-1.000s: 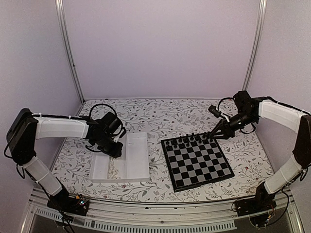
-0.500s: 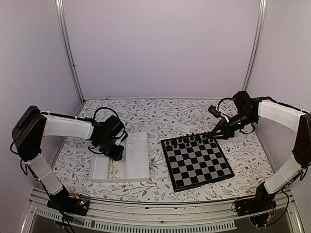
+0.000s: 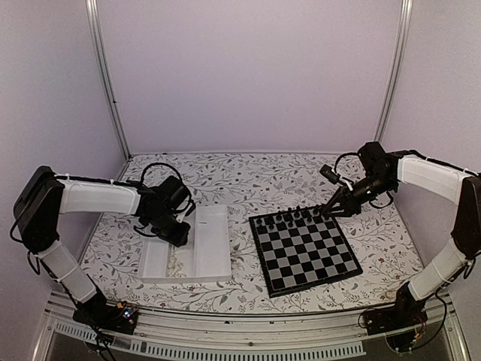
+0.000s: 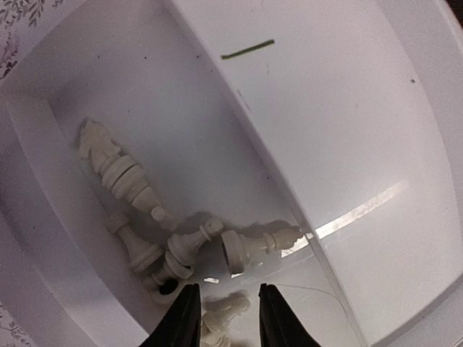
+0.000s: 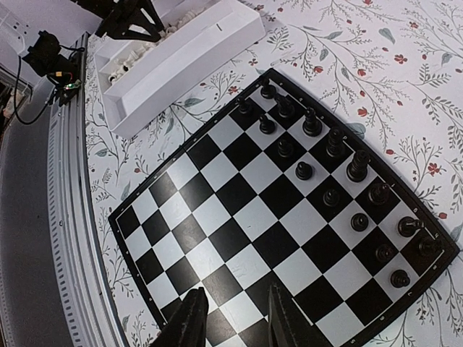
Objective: Set up the chess pieces on the board
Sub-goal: Pick up the chess piece from the storage box.
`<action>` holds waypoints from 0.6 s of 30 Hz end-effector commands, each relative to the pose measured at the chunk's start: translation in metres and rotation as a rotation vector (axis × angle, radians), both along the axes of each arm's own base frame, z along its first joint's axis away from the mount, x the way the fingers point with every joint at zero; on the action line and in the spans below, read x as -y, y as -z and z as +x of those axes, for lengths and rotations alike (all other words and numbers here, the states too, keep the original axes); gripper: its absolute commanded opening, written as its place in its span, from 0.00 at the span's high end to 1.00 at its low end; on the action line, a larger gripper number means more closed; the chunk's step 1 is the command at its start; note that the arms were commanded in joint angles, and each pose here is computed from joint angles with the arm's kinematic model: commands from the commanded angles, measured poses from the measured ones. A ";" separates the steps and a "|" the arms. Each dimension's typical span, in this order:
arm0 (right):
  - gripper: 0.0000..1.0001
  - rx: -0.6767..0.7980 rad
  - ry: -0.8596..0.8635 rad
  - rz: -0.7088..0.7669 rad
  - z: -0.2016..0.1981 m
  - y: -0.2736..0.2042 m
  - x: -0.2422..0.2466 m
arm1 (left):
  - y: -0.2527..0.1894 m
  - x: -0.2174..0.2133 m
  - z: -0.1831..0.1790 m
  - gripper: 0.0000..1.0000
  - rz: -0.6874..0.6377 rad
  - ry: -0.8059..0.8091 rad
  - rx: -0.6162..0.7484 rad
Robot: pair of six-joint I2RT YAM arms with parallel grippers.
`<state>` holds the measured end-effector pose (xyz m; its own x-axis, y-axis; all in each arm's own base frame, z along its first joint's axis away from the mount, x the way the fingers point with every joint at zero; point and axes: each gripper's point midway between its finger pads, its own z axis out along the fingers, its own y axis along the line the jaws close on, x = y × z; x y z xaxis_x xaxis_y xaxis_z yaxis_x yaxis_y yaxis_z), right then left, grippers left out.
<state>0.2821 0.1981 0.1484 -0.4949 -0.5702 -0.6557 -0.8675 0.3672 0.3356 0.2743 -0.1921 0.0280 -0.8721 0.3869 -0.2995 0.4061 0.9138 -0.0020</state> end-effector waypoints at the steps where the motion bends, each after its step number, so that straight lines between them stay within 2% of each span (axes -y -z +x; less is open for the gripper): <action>1: 0.69 -0.006 -0.014 0.019 -0.002 -0.003 -0.005 | -0.026 0.002 0.017 0.66 -0.019 0.029 0.076; 5: 0.69 -0.006 -0.018 0.020 -0.004 -0.002 -0.005 | -0.021 0.011 0.021 0.64 -0.039 0.100 0.053; 18: 0.69 0.001 -0.022 0.018 -0.009 -0.001 -0.004 | -0.010 0.014 0.025 0.67 -0.031 0.248 -0.003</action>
<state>0.2769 0.1985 0.1427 -0.5025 -0.5761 -0.6447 -0.8639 0.3637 0.3484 0.2981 -0.2093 0.0424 -0.7716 0.5378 -0.3398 0.5783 0.8155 -0.0226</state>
